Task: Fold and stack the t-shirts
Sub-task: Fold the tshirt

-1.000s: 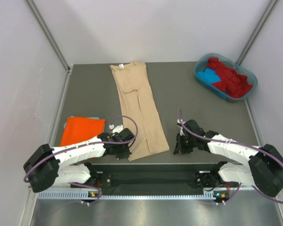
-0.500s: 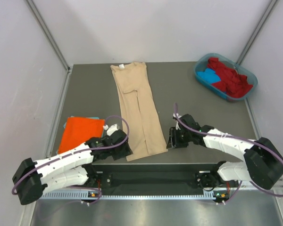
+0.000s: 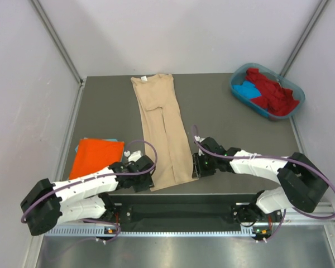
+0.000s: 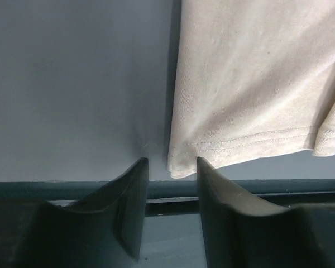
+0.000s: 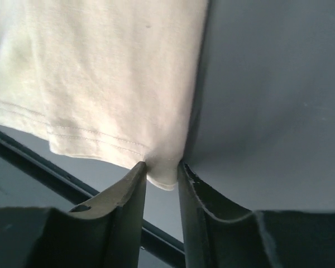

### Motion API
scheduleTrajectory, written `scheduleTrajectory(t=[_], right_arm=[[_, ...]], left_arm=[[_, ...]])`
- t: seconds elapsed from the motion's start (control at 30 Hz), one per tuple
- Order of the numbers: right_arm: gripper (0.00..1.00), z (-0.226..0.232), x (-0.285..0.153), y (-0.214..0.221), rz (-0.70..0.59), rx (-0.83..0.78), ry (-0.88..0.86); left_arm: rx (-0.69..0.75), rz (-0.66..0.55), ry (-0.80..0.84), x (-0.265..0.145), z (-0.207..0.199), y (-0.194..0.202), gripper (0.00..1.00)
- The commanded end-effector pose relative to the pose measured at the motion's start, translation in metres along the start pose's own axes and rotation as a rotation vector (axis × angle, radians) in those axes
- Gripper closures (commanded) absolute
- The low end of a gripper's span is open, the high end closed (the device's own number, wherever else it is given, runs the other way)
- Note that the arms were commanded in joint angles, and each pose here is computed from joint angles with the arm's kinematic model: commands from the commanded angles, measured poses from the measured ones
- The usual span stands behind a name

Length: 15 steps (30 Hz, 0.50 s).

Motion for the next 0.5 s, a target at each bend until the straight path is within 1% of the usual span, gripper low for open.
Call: scheduleTrajectory(t=[0.0,0.07,0.1,0.13,0.33,0.43,0.47], right_arm=[[0.71,-0.011,0.004,0.001,-0.014,-0.002,0.088],[0.82,-0.012,0.003,0.003,-0.018,0.002,0.093],[0.94,-0.012,0.003,0.004,-0.018,0.007,0.095],[0.99,-0.012,0.003,0.006,-0.015,0.006,0.094],[1.00,-0.003,-0.004,0.027,0.003,0.036,0.075],[1.00,0.005,-0.014,0.034,-0.023,0.055,0.081],[1.00,0.007,-0.019,0.033,-0.056,0.047,0.088]], left_arm=[[-0.001,-0.001,0.022,0.003,-0.004,0.001,0.64],[-0.011,0.003,0.024,0.003,-0.005,0.001,0.78],[-0.019,-0.004,0.023,0.002,-0.005,0.000,0.92],[-0.026,-0.004,0.016,0.002,-0.004,0.000,0.99],[0.007,0.002,-0.034,-0.012,-0.003,-0.003,1.00],[0.031,-0.015,-0.076,-0.022,0.002,-0.007,1.00],[0.033,-0.021,-0.086,-0.024,0.004,-0.007,1.00]])
Point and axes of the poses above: each gripper's point midway between its finger pads, its own x axis out along the fingers, its own z axis along the line the jaws close on, y = z × x, the point moved 3 cm from there along -x, back along the fingers, and after that the axes turned 6 degrees about -x, right-handed, at the moved point
